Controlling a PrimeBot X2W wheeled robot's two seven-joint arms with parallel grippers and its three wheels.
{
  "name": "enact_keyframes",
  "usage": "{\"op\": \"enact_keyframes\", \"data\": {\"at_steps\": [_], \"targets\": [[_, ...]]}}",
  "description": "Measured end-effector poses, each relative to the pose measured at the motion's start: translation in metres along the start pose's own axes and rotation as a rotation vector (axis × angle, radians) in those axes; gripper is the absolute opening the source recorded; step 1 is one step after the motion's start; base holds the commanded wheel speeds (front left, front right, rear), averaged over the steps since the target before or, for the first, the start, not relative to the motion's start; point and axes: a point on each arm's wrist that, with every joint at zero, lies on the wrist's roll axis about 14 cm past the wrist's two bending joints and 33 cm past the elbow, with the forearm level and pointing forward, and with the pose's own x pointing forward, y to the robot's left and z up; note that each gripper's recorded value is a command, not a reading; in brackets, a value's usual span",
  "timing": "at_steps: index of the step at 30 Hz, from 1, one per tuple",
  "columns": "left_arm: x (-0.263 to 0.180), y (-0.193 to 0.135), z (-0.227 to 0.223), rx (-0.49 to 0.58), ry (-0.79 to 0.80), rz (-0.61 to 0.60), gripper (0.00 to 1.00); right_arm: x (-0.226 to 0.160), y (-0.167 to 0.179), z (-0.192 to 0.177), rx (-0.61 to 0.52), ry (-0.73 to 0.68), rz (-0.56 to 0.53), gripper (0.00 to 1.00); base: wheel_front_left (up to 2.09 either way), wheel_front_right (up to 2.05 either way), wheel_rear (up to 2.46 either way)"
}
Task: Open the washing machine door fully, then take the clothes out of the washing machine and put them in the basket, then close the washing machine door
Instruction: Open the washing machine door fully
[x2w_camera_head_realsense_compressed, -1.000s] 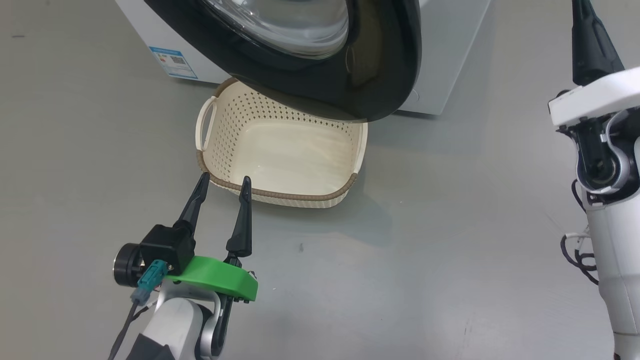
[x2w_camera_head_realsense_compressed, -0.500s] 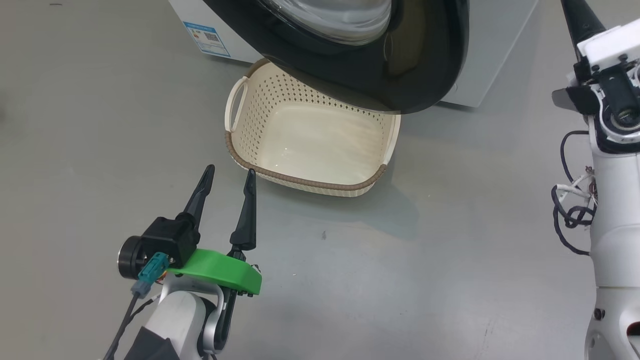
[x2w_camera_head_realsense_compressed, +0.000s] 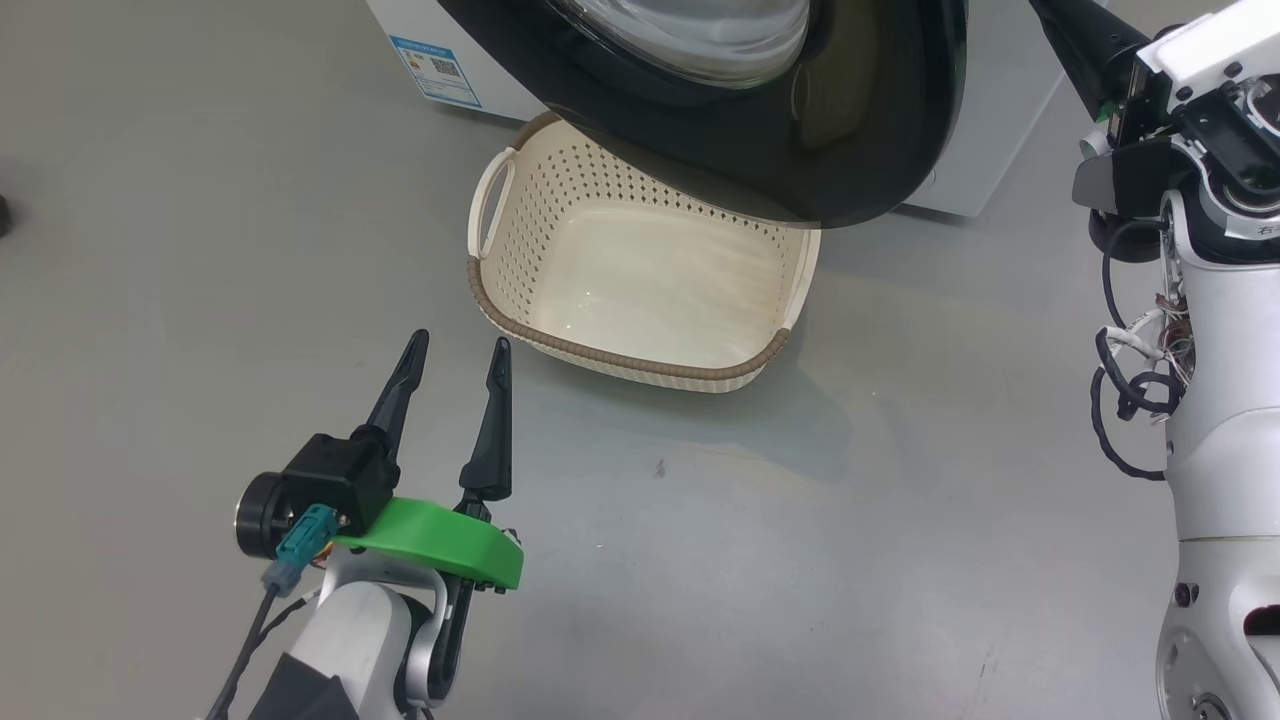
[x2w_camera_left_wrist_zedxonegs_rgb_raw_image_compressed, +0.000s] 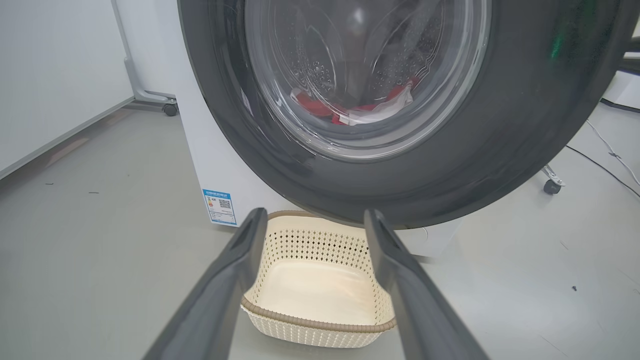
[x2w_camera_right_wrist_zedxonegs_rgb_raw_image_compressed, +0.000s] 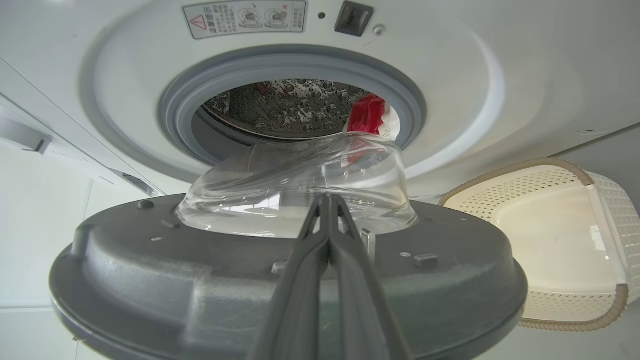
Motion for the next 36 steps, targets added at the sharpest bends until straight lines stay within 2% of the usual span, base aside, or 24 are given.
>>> {"op": "enact_keyframes", "data": {"at_steps": [36], "targets": [[-0.005, 0.003, 0.005, 0.001, -0.01, 0.015, 1.0, 0.004, 0.002, -0.062, 0.23, 0.321, 0.016, 0.0, 0.0, 0.0, 0.0]]}}
